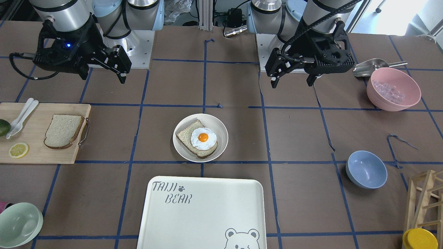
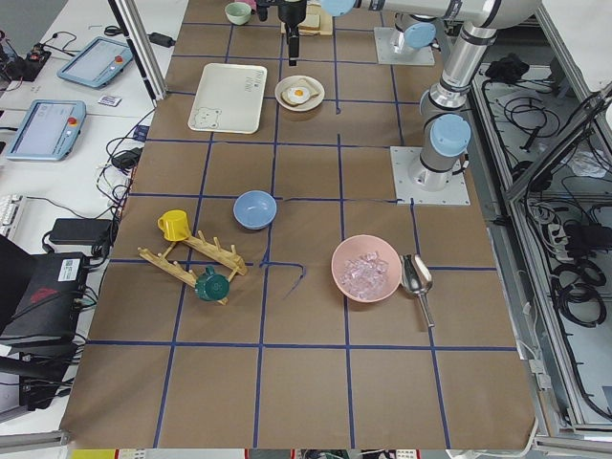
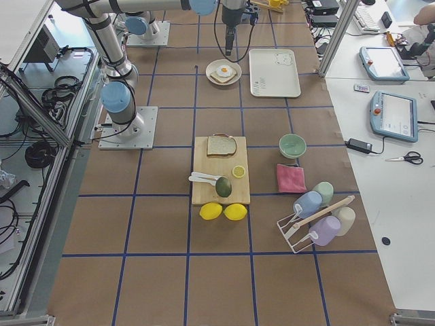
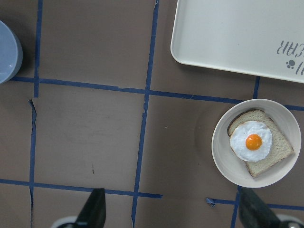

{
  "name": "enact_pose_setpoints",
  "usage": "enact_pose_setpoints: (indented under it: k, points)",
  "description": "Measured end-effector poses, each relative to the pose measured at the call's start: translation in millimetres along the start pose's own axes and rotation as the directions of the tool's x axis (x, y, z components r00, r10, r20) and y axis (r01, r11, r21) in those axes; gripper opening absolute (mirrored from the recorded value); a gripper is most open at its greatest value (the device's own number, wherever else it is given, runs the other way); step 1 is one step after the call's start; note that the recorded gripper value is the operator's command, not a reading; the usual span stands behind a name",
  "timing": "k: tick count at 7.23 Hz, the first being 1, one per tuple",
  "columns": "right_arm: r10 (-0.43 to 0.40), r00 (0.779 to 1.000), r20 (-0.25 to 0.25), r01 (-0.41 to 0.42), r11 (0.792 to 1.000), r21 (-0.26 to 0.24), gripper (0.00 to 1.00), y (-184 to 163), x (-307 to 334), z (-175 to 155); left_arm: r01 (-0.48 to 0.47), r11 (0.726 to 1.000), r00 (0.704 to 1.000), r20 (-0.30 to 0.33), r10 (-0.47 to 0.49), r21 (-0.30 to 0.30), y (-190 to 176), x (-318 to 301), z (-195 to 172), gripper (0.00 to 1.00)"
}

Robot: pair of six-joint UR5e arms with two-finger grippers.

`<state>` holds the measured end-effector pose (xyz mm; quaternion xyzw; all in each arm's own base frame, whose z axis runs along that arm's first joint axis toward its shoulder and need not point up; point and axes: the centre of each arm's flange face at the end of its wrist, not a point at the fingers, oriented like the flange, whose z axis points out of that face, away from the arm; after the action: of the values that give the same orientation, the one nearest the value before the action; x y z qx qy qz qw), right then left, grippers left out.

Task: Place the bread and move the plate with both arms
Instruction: 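Move the right gripper over the bread slice on the cutting board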

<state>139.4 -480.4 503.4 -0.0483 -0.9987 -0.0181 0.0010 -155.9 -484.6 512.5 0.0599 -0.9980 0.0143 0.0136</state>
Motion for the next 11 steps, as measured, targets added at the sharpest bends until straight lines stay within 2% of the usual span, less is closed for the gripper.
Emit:
enact_pose_setpoints:
  k: [8, 10, 11]
  points:
    - [0.047, 0.999, -0.014, -0.048, 0.997, -0.059, 1.0, -15.8, 17.0, 28.8, 0.0, 1.0, 1.0, 0.0, 0.0, -0.001, -0.4, 0.0, 0.5, 1.0]
    - [0.1, 0.995, -0.019, -0.102, 0.987, -0.128, 1.0, -35.0, 45.5, 72.5, 0.0, 1.0, 1.0, 0.001, 0.0, -0.003, -1.0, 0.1, 1.5, 1.0]
    - [0.136, 0.99, -0.035, -0.14, 0.98, -0.138, 1.0, -45.4, 65.8, 94.1, 0.0, 1.0, 1.0, 0.001, 0.0, -0.004, -1.4, 0.2, 2.2, 1.0]
